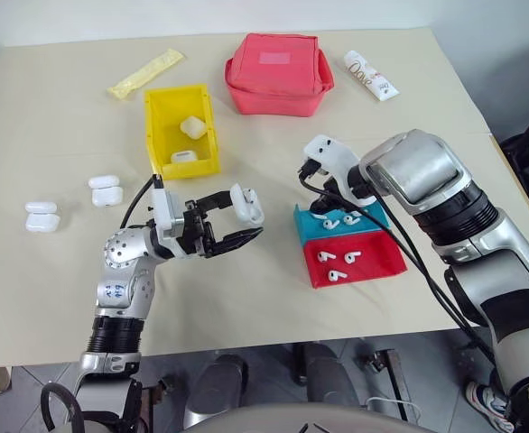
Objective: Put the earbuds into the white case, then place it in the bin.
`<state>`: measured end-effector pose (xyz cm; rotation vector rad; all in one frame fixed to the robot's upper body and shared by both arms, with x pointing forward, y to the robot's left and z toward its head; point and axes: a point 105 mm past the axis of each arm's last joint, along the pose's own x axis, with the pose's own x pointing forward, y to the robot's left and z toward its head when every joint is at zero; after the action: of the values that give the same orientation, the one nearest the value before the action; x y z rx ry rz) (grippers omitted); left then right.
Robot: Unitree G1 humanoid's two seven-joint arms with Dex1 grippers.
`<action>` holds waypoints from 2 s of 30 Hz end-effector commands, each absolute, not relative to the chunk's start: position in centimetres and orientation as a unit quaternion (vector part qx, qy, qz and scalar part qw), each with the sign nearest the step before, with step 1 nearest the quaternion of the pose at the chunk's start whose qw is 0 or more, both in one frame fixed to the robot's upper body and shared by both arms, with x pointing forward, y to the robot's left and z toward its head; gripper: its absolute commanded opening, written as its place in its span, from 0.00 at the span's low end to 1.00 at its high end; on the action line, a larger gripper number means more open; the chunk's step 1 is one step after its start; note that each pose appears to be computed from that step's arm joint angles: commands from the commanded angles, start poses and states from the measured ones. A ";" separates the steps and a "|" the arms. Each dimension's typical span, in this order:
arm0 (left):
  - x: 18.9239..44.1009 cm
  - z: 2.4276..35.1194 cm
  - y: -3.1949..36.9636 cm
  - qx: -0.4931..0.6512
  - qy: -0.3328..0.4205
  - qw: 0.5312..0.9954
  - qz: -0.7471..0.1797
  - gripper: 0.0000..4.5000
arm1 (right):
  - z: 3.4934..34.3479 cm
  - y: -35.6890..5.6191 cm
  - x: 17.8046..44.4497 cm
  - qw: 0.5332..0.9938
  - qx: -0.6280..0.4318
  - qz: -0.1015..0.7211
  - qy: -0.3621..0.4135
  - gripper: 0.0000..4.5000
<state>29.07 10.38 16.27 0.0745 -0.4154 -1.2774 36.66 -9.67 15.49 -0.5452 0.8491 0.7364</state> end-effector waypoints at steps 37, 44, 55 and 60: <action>29.5 16.6 10.3 0.041 -0.205 0.778 -0.592 0.61 | 18.4 -13.1 35.3 0.805 -0.355 0.355 0.317 0.69; 29.2 16.4 10.1 0.036 -0.204 0.779 -0.592 0.61 | 17.7 -13.2 34.4 0.791 -0.358 0.366 0.333 0.63; 28.4 16.2 10.0 0.031 -0.202 0.781 -0.589 0.61 | 15.9 -11.9 33.6 0.771 -0.357 0.390 0.354 0.63; 28.0 16.2 10.1 0.029 -0.201 0.783 -0.588 0.61 | 15.2 -11.4 33.8 0.764 -0.366 0.397 0.354 0.63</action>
<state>28.51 10.05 15.48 0.0581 -0.3984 -1.2685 33.69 -11.46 14.85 -0.7766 0.7892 0.8628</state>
